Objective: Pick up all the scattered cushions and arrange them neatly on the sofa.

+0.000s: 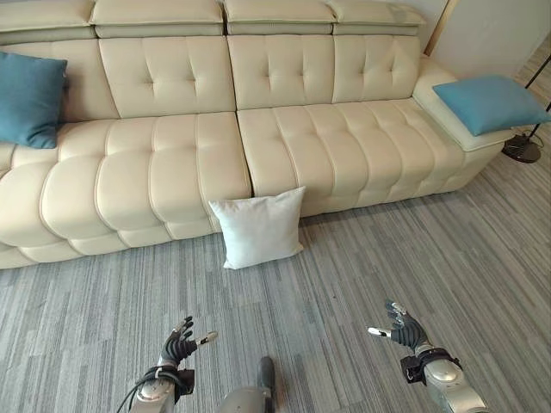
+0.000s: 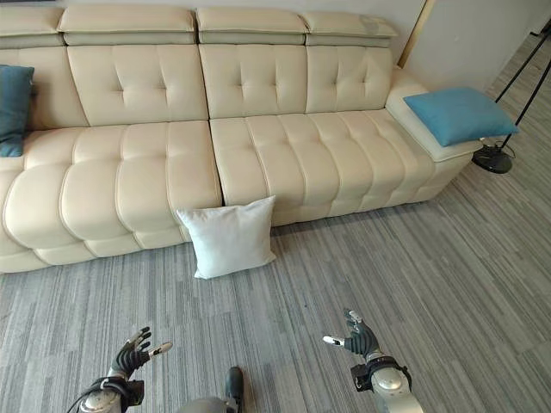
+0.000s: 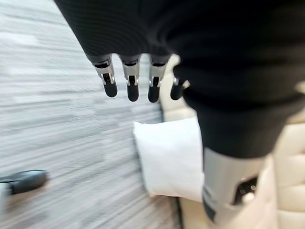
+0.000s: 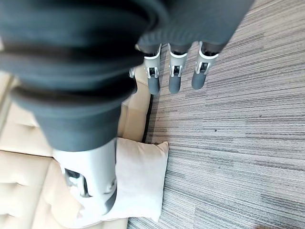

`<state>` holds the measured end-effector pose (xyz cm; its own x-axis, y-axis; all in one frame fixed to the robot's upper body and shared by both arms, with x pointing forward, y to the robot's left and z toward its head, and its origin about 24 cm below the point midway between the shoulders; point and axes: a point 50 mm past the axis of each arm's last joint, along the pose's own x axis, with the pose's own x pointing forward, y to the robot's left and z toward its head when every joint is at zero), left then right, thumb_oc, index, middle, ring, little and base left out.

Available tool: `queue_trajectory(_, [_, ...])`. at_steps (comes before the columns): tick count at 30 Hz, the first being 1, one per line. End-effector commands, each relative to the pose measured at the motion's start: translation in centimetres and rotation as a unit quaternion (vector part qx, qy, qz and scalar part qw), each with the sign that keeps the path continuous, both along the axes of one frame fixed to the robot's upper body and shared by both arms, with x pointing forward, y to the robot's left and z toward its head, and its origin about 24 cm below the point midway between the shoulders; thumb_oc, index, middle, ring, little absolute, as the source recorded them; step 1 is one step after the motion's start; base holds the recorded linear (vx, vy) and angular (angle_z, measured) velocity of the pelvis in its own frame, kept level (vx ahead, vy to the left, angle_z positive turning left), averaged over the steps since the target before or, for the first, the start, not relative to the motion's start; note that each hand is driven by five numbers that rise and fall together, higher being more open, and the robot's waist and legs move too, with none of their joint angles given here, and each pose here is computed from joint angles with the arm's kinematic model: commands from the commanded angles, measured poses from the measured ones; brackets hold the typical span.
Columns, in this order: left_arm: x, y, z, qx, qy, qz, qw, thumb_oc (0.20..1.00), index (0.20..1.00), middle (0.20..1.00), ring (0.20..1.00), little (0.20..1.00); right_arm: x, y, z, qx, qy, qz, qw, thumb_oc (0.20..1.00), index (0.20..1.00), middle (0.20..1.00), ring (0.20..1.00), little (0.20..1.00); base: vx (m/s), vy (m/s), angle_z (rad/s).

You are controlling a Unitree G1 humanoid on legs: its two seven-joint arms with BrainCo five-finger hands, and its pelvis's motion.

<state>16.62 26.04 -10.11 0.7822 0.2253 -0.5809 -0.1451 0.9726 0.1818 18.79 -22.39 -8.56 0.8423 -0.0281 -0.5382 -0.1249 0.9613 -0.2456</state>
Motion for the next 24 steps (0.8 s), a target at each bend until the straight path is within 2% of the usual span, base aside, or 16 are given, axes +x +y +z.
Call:
queue_trajectory(1, [0.1, 0.2, 0.7, 0.011, -0.023, -0.009, 1.000, 1.000, 1.000, 1.000, 1.000, 1.000, 3.1, -0.6, 2.8, -0.016, -0.068, 0.017, 0.997, 1.000, 1.000, 1.000, 1.000, 1.000, 0.26, 0.088, 0.13])
queue_trajectory(10, [0.5, -0.5, 0.7, 0.016, -0.027, -0.025, 0.999, 1.000, 1.000, 1.000, 1.000, 1.000, 3.2, -0.7, 2.9, -0.022, -0.068, 0.024, 0.997, 1.000, 1.000, 1.000, 1.000, 1.000, 0.29, -0.027, 0.33])
queue_trajectory(13, [0.4, -0.6, 0.5, 0.016, -0.021, -0.027, 0.999, 1.000, 1.000, 1.000, 1.000, 1.000, 2.8, -1.0, 2.7, -0.024, -0.061, 0.020, 0.998, 1.000, 1.000, 1.000, 1.000, 1.000, 0.35, -0.188, 0.35])
queue_trajectory(17, [-0.1, -1.0, 0.2, 0.008, -0.016, -0.036, 0.999, 1.000, 1.000, 1.000, 1.000, 1.000, 1.8, -2.1, 2.7, -0.032, -0.057, 0.007, 0.998, 1.000, 1.000, 1.000, 1.000, 1.000, 0.29, -0.248, 1.10])
queue_trajectory(24, [-0.1, -1.4, 0.2, -0.004, -0.015, -0.039, 0.999, 1.000, 1.000, 1.000, 1.000, 1.000, 0.9, -3.6, 2.3, -0.037, -0.044, -0.022, 0.998, 1.000, 1.000, 1.000, 1.000, 1.000, 0.17, -0.149, 0.12])
